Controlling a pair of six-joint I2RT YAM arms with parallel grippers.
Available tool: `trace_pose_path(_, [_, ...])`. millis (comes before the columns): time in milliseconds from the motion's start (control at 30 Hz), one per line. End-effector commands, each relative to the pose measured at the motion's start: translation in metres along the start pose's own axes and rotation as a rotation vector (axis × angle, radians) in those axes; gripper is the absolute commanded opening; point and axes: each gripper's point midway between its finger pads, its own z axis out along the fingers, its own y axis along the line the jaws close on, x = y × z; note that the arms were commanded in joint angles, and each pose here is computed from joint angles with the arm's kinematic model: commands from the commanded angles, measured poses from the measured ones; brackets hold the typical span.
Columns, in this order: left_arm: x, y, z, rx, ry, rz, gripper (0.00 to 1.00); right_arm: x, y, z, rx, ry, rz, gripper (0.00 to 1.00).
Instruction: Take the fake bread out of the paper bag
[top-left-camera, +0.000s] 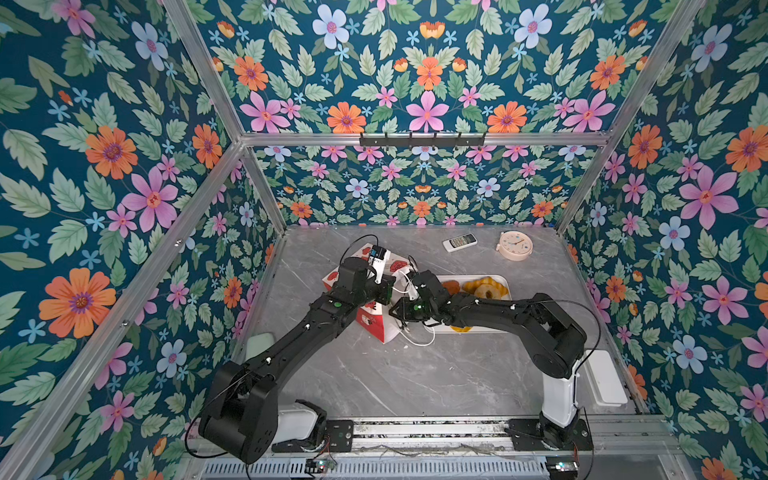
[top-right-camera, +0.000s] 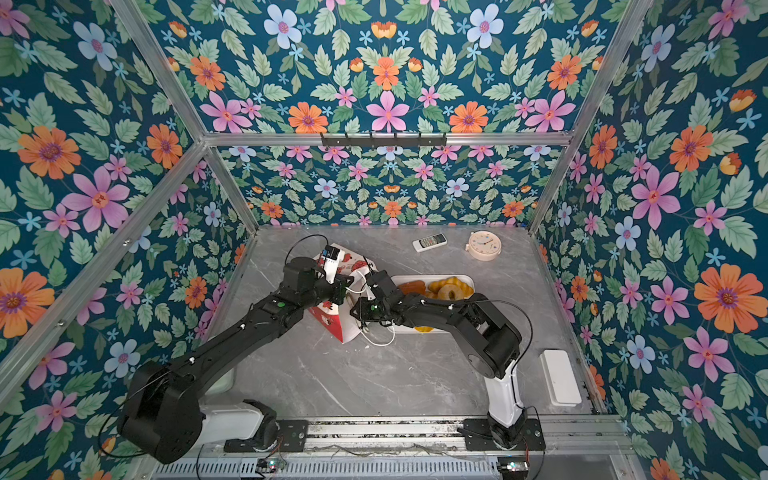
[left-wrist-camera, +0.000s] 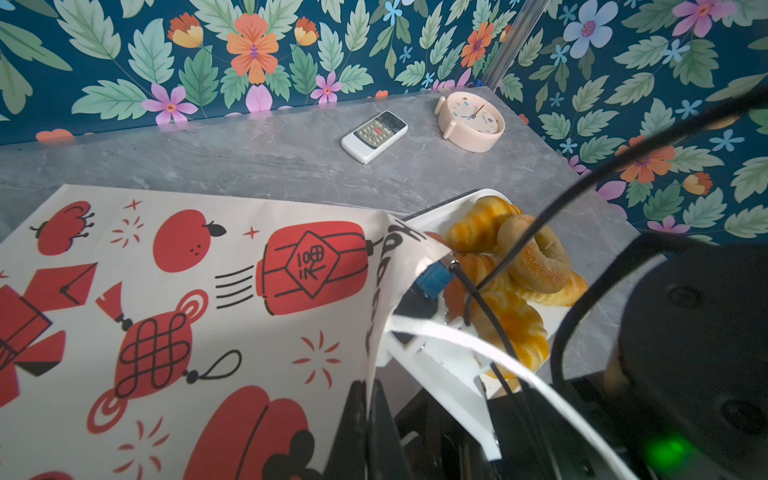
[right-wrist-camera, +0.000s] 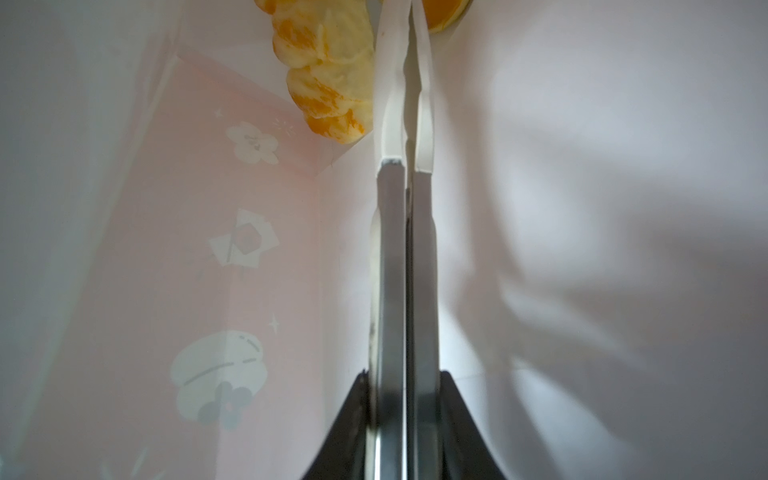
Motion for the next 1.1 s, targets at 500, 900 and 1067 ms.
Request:
trace_pose_path(500, [-0.008,-0.003,-0.002,0.010,-0.018,0.014,0.01,-0.011,0.003,-0.001,0.007,-0.038,-0.051,0.37])
trace_pose_path(900, [-0.008,-0.004,-0.003,0.016,-0.018,0.014,0.01,-0.038,-0.010,-0.013,0.066,-0.148,-0.038,0.37])
trace_pose_path(1067, [-0.009,-0.006,-0.002,0.027,-0.019,0.014,0.01,-0.046,-0.014,-0.005,0.050,-0.158,-0.021,0.37])
